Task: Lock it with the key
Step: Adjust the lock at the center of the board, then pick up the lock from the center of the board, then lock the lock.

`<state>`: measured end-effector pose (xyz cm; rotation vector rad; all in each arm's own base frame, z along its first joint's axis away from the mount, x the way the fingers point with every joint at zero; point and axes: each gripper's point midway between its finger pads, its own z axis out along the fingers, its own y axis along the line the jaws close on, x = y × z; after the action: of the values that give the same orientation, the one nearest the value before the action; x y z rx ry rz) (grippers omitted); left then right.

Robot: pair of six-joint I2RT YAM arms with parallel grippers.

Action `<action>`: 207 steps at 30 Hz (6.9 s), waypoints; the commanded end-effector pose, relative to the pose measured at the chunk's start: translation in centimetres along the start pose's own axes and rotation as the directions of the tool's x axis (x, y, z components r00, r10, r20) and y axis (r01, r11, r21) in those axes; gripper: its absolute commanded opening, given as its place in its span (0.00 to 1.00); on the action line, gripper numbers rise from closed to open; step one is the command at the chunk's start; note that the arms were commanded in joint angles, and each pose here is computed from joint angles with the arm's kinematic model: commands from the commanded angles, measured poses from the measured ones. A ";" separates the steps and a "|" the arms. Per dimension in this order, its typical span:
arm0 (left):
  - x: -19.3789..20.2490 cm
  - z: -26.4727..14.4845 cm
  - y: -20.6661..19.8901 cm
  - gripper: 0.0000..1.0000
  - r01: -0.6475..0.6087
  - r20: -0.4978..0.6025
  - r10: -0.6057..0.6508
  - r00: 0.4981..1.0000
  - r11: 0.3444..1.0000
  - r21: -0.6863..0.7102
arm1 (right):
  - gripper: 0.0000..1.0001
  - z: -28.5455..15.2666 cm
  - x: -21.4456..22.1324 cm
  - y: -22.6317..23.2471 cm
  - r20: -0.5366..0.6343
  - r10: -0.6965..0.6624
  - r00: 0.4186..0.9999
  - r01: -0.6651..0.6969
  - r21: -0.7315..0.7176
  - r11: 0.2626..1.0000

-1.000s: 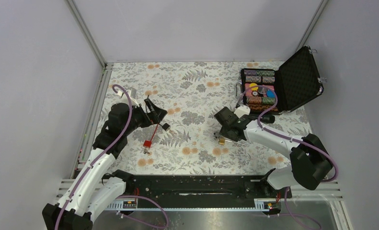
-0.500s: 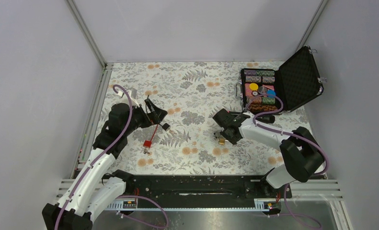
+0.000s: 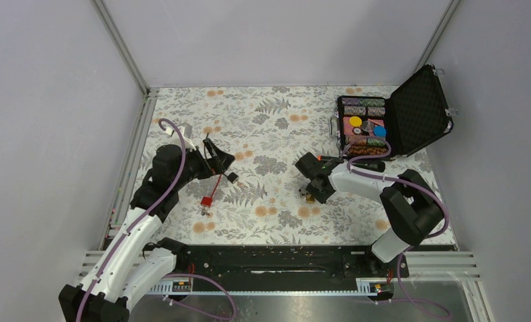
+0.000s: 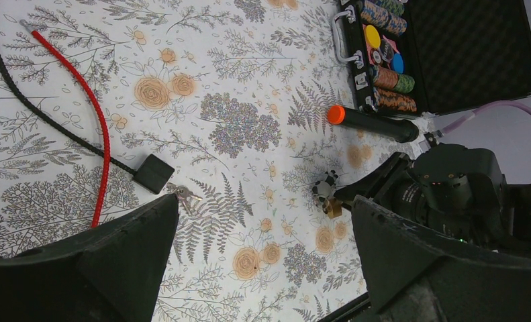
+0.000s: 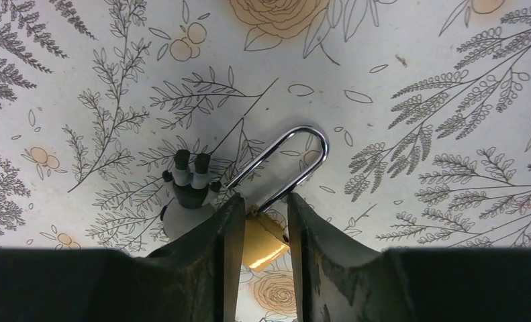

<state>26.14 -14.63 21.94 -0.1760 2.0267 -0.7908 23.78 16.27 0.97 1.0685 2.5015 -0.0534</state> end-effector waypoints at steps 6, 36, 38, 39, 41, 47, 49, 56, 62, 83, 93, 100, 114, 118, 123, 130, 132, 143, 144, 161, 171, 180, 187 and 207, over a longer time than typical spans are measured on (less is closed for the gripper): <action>-0.3 0.0 -0.2 0.99 -0.025 0.014 0.025 1.000 1.000 0.011 | 0.49 1.5 0.1 -0.2 -0.008 0.016 1.000 -0.016 0.059 0.998; 0.2 -0.2 -1.3 0.99 -0.043 -0.004 0.043 0.999 0.998 0.051 | 0.00 1.6 -1.5 -0.7 0.011 -0.111 0.994 0.110 0.088 0.990; 0.9 0.0 -1.9 0.99 -0.039 -0.025 0.041 0.999 0.996 0.081 | 0.00 0.7 -2.0 0.1 0.023 -0.118 0.993 0.118 0.038 0.992; 1.1 0.0 -2.2 0.99 -0.036 -0.030 0.039 0.999 0.995 0.097 | 0.00 -0.1 -2.4 0.6 0.030 -0.114 0.993 0.114 0.001 0.994; 1.7 0.2 -2.8 0.99 -0.033 -0.040 0.039 0.998 0.990 0.134 | 0.00 -1.3 -2.9 1.3 0.039 -0.105 0.994 0.107 -0.056 0.993; 3.0 0.8 -5.7 0.99 -0.053 -0.051 0.069 0.996 0.962 0.269 | 0.00 -5.7 -3.8 3.6 0.021 -0.039 0.999 0.043 -0.257 0.965; 3.3 1.1 -6.8 0.99 -0.063 -0.048 0.082 0.995 0.948 0.311 | 0.00 -7.3 -4.0 4.5 0.004 -0.001 1.000 0.002 -0.333 0.943; 3.2 1.5 -12.4 0.99 -0.212 0.095 0.190 0.977 0.846 0.490 | 0.00 -12.8 -4.8 7.2 -0.088 0.111 0.990 -0.142 -0.538 0.831; 5.2 2.3 -16.8 0.97 -0.378 0.194 0.326 0.925 0.752 0.540 | 0.00 -17.2 -5.4 8.2 -0.182 0.157 0.971 -0.239 -0.642 0.729; 7.3 5.1 -22.5 0.45 -0.524 0.403 0.357 0.843 0.715 0.462 | 0.00 -22.5 -5.4 6.0 -0.297 0.162 0.941 -0.330 -0.704 0.628; 8.4 5.3 -22.4 0.50 -0.541 0.380 0.394 0.837 0.702 0.463 | 0.00 -23.4 -5.3 6.0 -0.339 0.165 0.926 -0.366 -0.704 0.609; 8.9 5.4 -22.0 0.41 -0.560 0.369 0.426 0.826 0.688 0.461 | 0.00 -23.9 -5.2 6.1 -0.370 0.171 0.913 -0.395 -0.697 0.599; 9.4 6.1 -21.1 0.48 -0.608 0.340 0.505 0.793 0.677 0.414 | 0.00 -23.9 -5.0 6.1 -0.387 0.172 0.906 -0.408 -0.689 0.599; 9.3 6.1 -20.7 0.48 -0.606 0.341 0.503 0.795 0.685 0.403 | 0.00 -23.9 -5.0 6.2 -0.386 0.170 0.907 -0.406 -0.690 0.600; 8.9 5.7 -21.0 0.34 -0.599 0.358 0.483 0.799 0.687 0.411 | 0.00 -23.6 -4.8 6.1 -0.390 0.168 0.905 -0.407 -0.683 0.607; 7.9 5.2 -21.1 0.00 -0.577 0.358 0.458 0.814 0.712 0.401 | 0.52 -23.0 -5.2 6.1 -0.301 0.136 0.944 -0.319 -0.723 0.613; 7.3 5.2 -20.9 0.00 -0.575 0.338 0.469 0.816 0.725 0.380 | 0.73 -22.6 -6.6 5.9 -0.168 0.135 0.977 -0.215 -0.779 0.590; 5.6 1.2 -19.3 0.00 -0.523 0.141 0.549 0.824 0.640 0.563 | 0.82 -30.5 -9.1 6.3 0.510 -0.204 0.836 0.544 -0.819 0.181; 5.4 0.6 -19.4 0.00 -0.527 0.145 0.559 0.816 0.619 0.583 | 0.82 -31.2 -8.5 6.4 0.537 -0.231 0.812 0.571 -0.811 0.122; 1.4 -6.8 -21.9 0.00 -0.430 0.116 0.550 0.827 0.485 0.762 | 0.76 -36.3 -3.7 6.7 0.716 -0.282 0.639 0.605 -0.694 -0.390; 1.1 -9.5 -23.4 0.00 -0.435 0.182 0.561 0.808 0.360 0.825 | 0.50 -37.7 -2.6 5.7 0.738 -0.303 0.603 0.564 -0.663 -0.492; 1.0 -10.3 -24.2 0.00 -0.405 0.181 0.543 0.820 0.327 0.854 | 0.28 -38.7 -1.7 4.9 0.757 -0.287 0.587 0.521 -0.624 -0.582; 1.0 -10.5 -24.7 0.00 -0.386 0.181 0.522 0.834 0.315 0.867 | 0.00 -40.0 -1.7 4.6 0.721 -0.281 0.634 0.475 -0.649 -0.593; 1.8 -10.7 -25.5 0.00 -0.257 0.098 0.463 0.881 0.295 0.920 | 0.00 -40.1 -1.6 7.1 0.704 -0.175 0.688 0.555 -0.666 -0.498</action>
<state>12.58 -29.87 37.59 1.0063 1.4968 -1.5278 14.31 26.85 37.94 -0.8192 1.4312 1.3576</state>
